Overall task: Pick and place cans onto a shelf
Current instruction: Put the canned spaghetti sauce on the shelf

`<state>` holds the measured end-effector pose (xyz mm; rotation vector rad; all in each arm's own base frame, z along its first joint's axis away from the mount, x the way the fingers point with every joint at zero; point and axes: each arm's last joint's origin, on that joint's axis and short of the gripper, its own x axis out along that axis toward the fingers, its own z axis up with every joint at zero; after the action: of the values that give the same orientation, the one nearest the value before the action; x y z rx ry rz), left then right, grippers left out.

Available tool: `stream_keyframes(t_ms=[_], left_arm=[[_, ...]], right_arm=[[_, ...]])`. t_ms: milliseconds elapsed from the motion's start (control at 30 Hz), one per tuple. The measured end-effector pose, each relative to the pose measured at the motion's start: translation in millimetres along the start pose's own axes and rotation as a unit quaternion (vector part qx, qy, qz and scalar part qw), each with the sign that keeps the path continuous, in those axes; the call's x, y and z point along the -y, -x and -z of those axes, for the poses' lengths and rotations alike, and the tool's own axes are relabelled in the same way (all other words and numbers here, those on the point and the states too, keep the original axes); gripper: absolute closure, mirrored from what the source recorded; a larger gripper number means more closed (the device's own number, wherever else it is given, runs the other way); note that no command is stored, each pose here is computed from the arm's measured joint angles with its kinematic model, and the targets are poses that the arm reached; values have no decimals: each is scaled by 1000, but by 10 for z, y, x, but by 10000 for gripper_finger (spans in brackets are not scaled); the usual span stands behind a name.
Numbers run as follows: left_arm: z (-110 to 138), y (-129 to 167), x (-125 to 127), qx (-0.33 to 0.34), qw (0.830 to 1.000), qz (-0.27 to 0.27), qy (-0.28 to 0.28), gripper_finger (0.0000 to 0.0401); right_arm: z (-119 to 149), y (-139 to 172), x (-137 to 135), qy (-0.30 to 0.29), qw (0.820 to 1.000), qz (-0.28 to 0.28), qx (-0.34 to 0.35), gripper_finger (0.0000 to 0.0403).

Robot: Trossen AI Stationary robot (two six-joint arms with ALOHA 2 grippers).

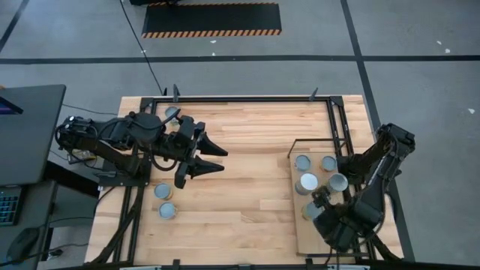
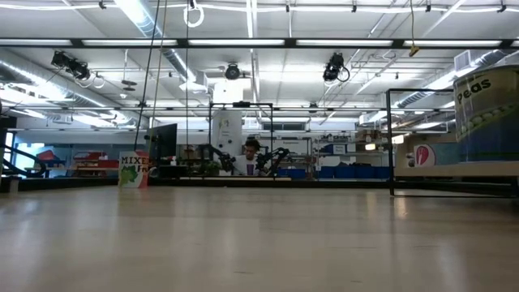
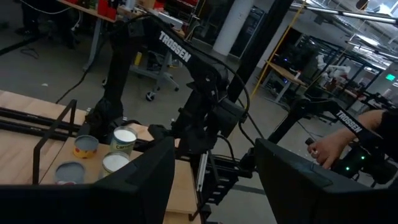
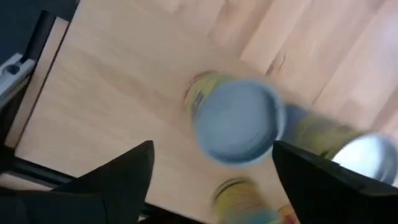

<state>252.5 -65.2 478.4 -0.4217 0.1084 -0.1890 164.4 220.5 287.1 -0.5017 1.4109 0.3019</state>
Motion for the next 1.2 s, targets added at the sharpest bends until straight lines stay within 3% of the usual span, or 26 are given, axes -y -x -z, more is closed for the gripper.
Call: stream_keyframes(t_ms=[100, 233, 467, 767, 900, 1033, 1200], left_arm=[[10, 1, 22, -2, 1000, 4, 0, 174], [18, 2, 39, -4, 1000, 8, -1, 174], [19, 2, 38, -4, 1000, 7, -1, 174], [24, 3, 51, -5, 1000, 10, -1, 174], [37, 5, 78, -7, 1000, 15, -1, 174], [53, 9, 112, -10, 1000, 22, -2, 174], [62, 10, 131, -12, 1000, 25, -2, 174]], right_arm=[[-50, -11, 79, 65, 997, -30, -3, 123], [-86, -29, 172, 162, 986, -42, -4, 219], [-159, -76, 385, 260, 964, -48, 1, 384], [-115, -310, 402, 371, 925, -76, -13, 384], [-107, -393, 393, 388, 919, -73, -11, 398], [-112, -417, 381, 356, 931, -84, -6, 394], [-178, -412, 344, 203, 972, -117, 18, 396]])
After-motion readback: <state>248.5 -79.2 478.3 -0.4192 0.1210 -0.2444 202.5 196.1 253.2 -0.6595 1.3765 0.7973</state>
